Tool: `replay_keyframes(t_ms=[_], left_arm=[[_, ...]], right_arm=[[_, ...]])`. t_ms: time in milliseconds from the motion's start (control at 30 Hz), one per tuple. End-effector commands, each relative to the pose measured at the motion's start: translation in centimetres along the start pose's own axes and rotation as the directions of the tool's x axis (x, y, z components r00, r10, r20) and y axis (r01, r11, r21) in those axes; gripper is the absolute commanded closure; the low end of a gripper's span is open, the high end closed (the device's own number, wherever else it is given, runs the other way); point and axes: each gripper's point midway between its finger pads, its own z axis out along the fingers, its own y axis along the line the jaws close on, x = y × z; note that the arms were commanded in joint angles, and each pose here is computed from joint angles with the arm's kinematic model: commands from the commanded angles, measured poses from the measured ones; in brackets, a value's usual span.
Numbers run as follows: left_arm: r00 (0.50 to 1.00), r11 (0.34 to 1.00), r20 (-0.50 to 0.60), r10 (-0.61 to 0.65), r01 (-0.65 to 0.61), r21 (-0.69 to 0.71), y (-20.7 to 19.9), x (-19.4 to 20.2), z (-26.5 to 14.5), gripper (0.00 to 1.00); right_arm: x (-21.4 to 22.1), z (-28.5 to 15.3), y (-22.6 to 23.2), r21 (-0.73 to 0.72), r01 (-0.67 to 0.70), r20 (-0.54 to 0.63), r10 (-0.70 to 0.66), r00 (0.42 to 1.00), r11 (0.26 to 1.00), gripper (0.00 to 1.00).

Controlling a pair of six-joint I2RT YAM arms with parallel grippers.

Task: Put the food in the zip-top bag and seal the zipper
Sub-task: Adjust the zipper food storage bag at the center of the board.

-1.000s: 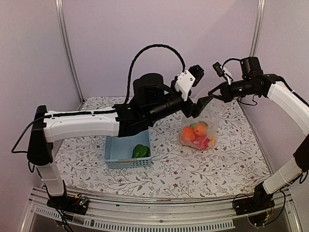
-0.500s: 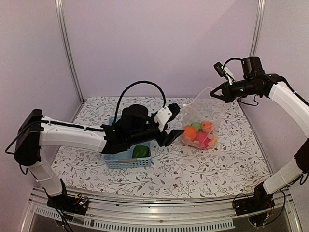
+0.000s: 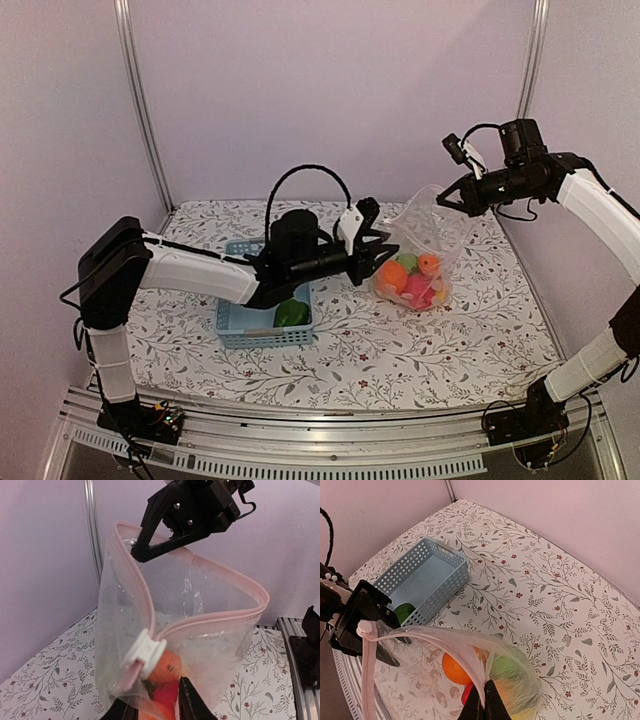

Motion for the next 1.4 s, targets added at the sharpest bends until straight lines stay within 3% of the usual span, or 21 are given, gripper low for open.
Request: replay_keyframes(t_ms=[0,100,233,367,500,600,733,867,933,1000,1067,1367], left_arm=[[0.997,0.998,0.075,0.0,-0.004,0.057,0.2,-2.1,1.2,0.79],[0.996,1.0,0.084,0.007,-0.009,0.02,0.9,-2.6,1.2,0.97],[0.995,0.999,0.097,0.032,-0.03,-0.02,1.7,-3.8,0.7,1.0],[0.994,0.997,0.099,0.056,-0.05,-0.059,2.3,-4.8,0.5,1.0],[0.991,0.987,0.079,0.112,-0.102,-0.122,3.3,-6.1,0.1,1.0],[0.987,0.974,0.064,0.147,-0.134,-0.181,4.3,-6.5,-0.1,1.0],[0.981,0.961,0.061,0.185,-0.168,-0.217,5.1,-7.1,0.2,1.0],[0.982,0.964,0.058,0.178,-0.162,-0.209,5.1,-6.8,0.7,1.0],[0.984,0.968,0.057,0.167,-0.153,-0.198,4.9,-6.1,1.0,1.0],[0.986,0.974,0.063,0.156,-0.143,-0.176,4.5,-5.6,1.2,1.0],[0.986,0.979,0.069,0.152,-0.14,-0.148,4.0,-5.3,1.4,1.0],[0.986,0.982,0.067,0.154,-0.145,-0.119,3.4,-5.5,1.3,1.0]], right_arm=[[0.7,-0.5,-0.1,0.029,-0.003,-0.054,0.005,0.999,1.0,0.89],[1.7,-1.3,-0.8,0.094,0.026,-0.105,-0.016,0.994,0.995,0.74],[3.3,-2.0,-1.7,0.16,0.054,-0.176,-0.025,0.984,0.986,0.68],[4.3,-2.4,-2.0,0.186,0.065,-0.209,-0.025,0.978,0.98,0.73],[4.1,-3.4,-3.0,0.256,0.097,-0.223,-0.039,0.974,0.962,0.92],[2.8,-5.0,-3.7,0.323,0.132,-0.207,-0.066,0.976,0.937,0.98],[2.1,-6.3,-4.8,0.395,0.179,-0.213,-0.1,0.972,0.901,1.0],[3.4,-6.1,-4.7,0.373,0.204,-0.264,-0.107,0.959,0.905,1.0],[3.7,-5.6,-3.6,0.311,0.2,-0.254,-0.121,0.96,0.929,0.96],[3.5,-5.1,-2.8,0.267,0.198,-0.221,-0.14,0.965,0.943,0.76],[2.8,-4.9,-2.1,0.237,0.186,-0.183,-0.145,0.972,0.954,0.66],[0.7,-2.5,-0.9,0.097,0.207,-0.112,-0.196,0.974,0.973,0.64]])
